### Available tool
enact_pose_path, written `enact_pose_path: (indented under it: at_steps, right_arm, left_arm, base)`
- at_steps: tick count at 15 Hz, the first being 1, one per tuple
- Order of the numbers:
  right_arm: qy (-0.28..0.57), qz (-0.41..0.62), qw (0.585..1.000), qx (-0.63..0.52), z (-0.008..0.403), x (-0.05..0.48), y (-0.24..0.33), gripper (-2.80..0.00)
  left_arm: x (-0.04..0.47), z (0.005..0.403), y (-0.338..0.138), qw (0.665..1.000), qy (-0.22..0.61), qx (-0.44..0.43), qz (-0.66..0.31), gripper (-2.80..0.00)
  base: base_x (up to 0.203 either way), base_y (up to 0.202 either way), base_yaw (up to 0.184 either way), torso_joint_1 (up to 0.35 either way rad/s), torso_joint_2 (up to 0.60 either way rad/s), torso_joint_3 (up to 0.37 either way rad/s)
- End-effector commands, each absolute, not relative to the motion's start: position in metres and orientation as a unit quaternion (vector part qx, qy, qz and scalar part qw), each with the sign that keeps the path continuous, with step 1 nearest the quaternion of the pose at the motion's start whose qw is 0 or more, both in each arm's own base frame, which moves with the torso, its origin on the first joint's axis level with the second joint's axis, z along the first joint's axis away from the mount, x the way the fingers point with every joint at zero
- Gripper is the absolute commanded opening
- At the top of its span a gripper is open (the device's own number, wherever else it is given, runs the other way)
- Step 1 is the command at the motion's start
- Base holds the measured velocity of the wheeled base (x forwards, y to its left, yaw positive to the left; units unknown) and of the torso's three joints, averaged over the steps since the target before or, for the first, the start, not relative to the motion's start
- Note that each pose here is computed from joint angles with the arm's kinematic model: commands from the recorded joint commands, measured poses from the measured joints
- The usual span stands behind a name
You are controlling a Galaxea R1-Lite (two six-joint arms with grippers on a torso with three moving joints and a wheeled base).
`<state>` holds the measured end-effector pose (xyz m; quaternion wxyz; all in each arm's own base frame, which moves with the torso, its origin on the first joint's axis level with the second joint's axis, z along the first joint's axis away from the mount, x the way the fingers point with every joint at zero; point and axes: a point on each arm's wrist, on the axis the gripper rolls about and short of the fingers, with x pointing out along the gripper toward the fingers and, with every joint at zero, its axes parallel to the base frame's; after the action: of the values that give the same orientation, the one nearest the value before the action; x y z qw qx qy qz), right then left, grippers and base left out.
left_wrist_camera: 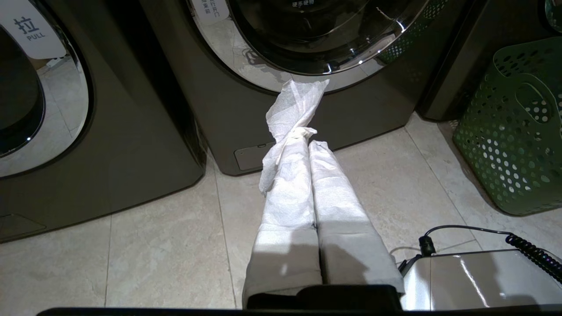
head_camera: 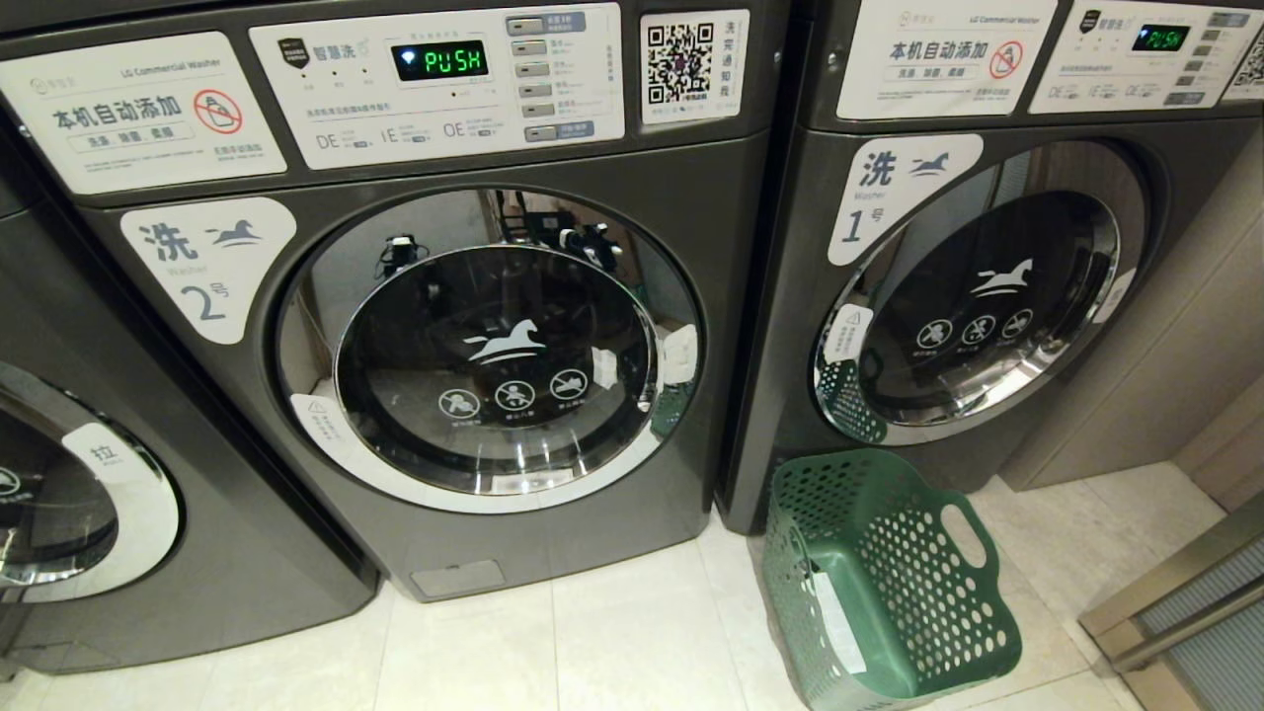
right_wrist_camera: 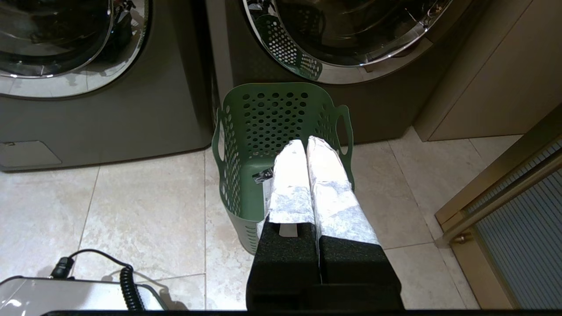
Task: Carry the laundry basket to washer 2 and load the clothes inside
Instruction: Press the washing machine switch
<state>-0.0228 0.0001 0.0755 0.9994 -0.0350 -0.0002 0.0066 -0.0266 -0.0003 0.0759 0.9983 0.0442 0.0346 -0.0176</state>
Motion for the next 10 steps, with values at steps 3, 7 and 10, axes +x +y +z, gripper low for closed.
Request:
enact_pose_path:
  at_steps: [3, 7, 10]
  right_arm:
    - [0.001, 0.007, 0.999, -0.035, 0.076, -0.023, 0.0, -2.8]
    - [-0.001, 0.007, 0.999, -0.052, 0.076, -0.023, 0.0, -2.8]
    - [-0.001, 0.009, 0.998, -0.054, 0.076, -0.023, 0.0, -2.8]
  left_arm:
    - [-0.039, 0.113, -0.001, 0.998, -0.027, 0.046, -0.027, -2.8]
    - [-0.045, 0.197, -0.003, 0.994, -0.044, 0.048, -0.085, -2.8]
    - [0.0, 0.248, -0.007, 0.986, 0.01, 0.041, -0.162, -2.8]
  base:
    - [0.0, 0.0, 0.0, 0.0, 0.0, 0.0]
    - [0.0, 0.0, 0.0, 0.0, 0.0, 0.0]
    - [0.0, 0.0, 0.0, 0.0, 0.0, 0.0]
